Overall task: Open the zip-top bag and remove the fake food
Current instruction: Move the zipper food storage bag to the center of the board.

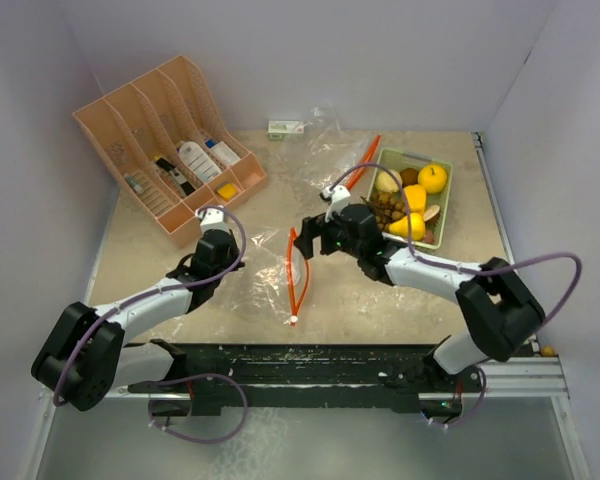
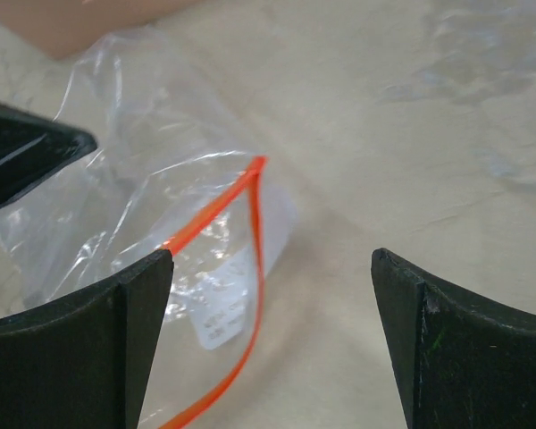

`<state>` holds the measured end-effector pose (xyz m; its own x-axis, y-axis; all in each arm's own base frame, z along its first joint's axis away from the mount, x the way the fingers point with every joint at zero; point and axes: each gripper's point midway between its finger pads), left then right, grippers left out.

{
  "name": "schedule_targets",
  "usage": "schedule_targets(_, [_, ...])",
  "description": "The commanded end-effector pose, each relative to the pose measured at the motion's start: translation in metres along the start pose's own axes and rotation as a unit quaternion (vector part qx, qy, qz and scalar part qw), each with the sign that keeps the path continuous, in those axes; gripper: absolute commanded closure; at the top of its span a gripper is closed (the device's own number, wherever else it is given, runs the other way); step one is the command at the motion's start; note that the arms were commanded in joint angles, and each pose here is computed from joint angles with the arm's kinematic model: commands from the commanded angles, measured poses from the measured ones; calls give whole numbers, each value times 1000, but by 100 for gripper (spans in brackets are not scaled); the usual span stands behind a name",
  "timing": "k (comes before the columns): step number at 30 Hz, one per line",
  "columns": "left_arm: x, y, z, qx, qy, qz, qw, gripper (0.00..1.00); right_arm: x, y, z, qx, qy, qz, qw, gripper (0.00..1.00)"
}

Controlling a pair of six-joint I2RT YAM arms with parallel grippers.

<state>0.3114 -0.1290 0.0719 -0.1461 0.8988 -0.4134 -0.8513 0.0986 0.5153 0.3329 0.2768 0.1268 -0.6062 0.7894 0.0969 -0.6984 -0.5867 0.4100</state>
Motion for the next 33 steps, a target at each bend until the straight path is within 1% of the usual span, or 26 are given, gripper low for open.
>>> schedule_targets(1, [-11, -3, 9, -14, 16, -22, 1000, 100, 53, -21, 14, -29, -13, 87, 996, 7])
schedule_targets(5, [-12, -1, 11, -15, 15, -26, 999, 100, 79, -36, 8, -27, -24, 136, 990, 11])
schedule_targets(8, [-13, 1, 12, -16, 13, -29, 999, 93, 79, -45, 2, -19, -27, 135, 990, 17])
schedule_targets(9, [-13, 1, 13, -16, 13, -29, 999, 91, 79, -48, 2, -18, -27, 135, 990, 22])
schedule_targets(11, [-13, 2, 14, -18, 13, -30, 999, 84, 80, -51, 2, -17, -26, 136, 990, 34])
schedule_targets(13, [-13, 2, 14, -19, 12, -30, 999, 75, 80, -54, 3, -19, -27, 136, 990, 52])
schedule_targets(17, [-13, 3, 15, -19, 13, -29, 999, 50, 82, -56, 13, -27, -28, 140, 989, 84])
schedule_targets(19, [-13, 4, 16, -22, 13, -29, 999, 40, 80, -58, 24, -34, -34, 129, 990, 96])
schedule_targets(20, [-12, 4, 16, -22, 13, -28, 999, 35, 76, -60, 30, -37, -29, 118, 992, 100])
schedule_targets(22, [-10, 6, 18, -25, 15, -23, 999, 24, 67, -63, 51, -50, -14, 93, 994, 100])
schedule_targets(24, [-10, 7, 20, -29, 15, -23, 999, 18, 51, -64, 69, -58, -6, 62, 996, 100])
schedule_targets(25, [-10, 8, 20, -30, 13, -25, 999, 16, 42, -65, 79, -63, -7, 46, 997, 100])
schedule_targets(28, [-9, 12, 23, -37, 12, -29, 999, 12, 2, -65, 101, -51, -21, -20, 998, 100])
schedule_targets(30, [-8, 13, 25, -43, 13, -26, 999, 8, -25, -61, 120, -65, -36, -46, 996, 100])
schedule_targets(33, [-8, 15, 25, -45, 13, -29, 998, 8, -72, -54, 142, -88, -63, -84, 991, 100])
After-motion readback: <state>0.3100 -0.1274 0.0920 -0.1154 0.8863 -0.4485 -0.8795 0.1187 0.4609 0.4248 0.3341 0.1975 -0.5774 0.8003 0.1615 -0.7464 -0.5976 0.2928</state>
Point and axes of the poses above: each gripper's point midway between its finger pads, its own y axis back along the fingers, its own x axis along the line the jaws close on, z = x × y, and after that the axes turned 11 degrees about y, right-handed
